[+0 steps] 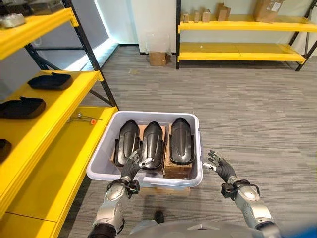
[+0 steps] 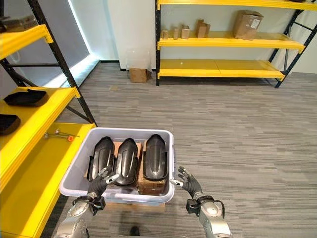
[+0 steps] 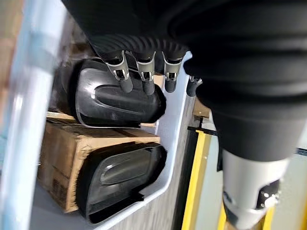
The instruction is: Move parts from the plastic box to the shelf.
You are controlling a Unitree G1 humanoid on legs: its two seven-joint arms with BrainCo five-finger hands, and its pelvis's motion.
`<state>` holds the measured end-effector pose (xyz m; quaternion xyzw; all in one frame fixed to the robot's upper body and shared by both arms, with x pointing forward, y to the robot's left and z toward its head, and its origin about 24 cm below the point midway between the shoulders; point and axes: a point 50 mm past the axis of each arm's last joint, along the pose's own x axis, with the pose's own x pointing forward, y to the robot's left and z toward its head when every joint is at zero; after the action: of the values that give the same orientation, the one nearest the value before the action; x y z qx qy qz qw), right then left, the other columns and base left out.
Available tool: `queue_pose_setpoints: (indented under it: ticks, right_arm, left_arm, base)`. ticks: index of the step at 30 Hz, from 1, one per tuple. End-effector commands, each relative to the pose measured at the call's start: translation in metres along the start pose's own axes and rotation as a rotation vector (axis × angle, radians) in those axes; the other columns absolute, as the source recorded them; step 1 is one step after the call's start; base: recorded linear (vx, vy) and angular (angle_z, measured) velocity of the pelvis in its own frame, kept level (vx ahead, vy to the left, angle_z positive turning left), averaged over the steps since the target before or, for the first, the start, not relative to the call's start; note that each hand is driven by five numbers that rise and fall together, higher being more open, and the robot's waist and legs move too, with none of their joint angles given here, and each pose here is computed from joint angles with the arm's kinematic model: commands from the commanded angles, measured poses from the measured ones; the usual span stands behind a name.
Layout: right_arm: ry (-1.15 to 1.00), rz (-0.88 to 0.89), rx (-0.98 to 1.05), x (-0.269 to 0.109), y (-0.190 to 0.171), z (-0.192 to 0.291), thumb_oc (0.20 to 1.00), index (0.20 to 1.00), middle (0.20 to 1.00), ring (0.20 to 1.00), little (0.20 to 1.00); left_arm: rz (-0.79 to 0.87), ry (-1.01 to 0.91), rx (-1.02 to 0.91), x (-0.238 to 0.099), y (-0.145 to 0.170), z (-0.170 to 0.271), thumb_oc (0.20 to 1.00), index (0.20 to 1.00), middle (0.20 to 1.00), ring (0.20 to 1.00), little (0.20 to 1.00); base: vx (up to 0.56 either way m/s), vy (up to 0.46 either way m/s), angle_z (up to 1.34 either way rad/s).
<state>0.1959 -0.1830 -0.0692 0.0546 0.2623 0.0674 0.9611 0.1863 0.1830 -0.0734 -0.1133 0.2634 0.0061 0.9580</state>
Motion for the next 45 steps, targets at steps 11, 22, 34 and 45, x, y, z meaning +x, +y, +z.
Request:
queue_pose_setpoints:
  ticks: [11,22,34,45]
  right_arm:
    - [-0.175,0.028,0.007,0.007,0.010,0.036,1.000,1.000,1.000,1.000,1.000]
    - [-0.161,0.086,0.020,0.009,0.024,0.033,1.000,1.000,1.000,1.000,1.000]
    - [-0.171,0.016,0.033,0.006,0.007,0.035,1.000,1.000,1.000,1.000,1.000]
    - [-0.209,-0.064,0.074,0.001,-0.008,0.040,1.000,1.000,1.000,1.000,1.000]
  left_arm:
    - [-0.048,-0.175,0.047,0.008,-0.007,0.043,1.000,1.000,1.000,1.000,1.000]
    - [-0.026,-0.144,-0.012,0.003,-0.008,0.028,1.000,1.000,1.000,1.000,1.000]
    - [-0.038,-0.135,-0.026,0.003,-0.010,0.026,1.000,1.000,1.000,1.000,1.000]
    - [-0.066,-0.144,-0.023,0.005,-0.014,0.029,1.000,1.000,1.000,1.000,1.000]
  base:
    - [0.06,0.122,0.00]
    - [0.06,-0.019,0.06]
    - [0.00,0.048,0.14]
    - [0.07,0.305,0.03]
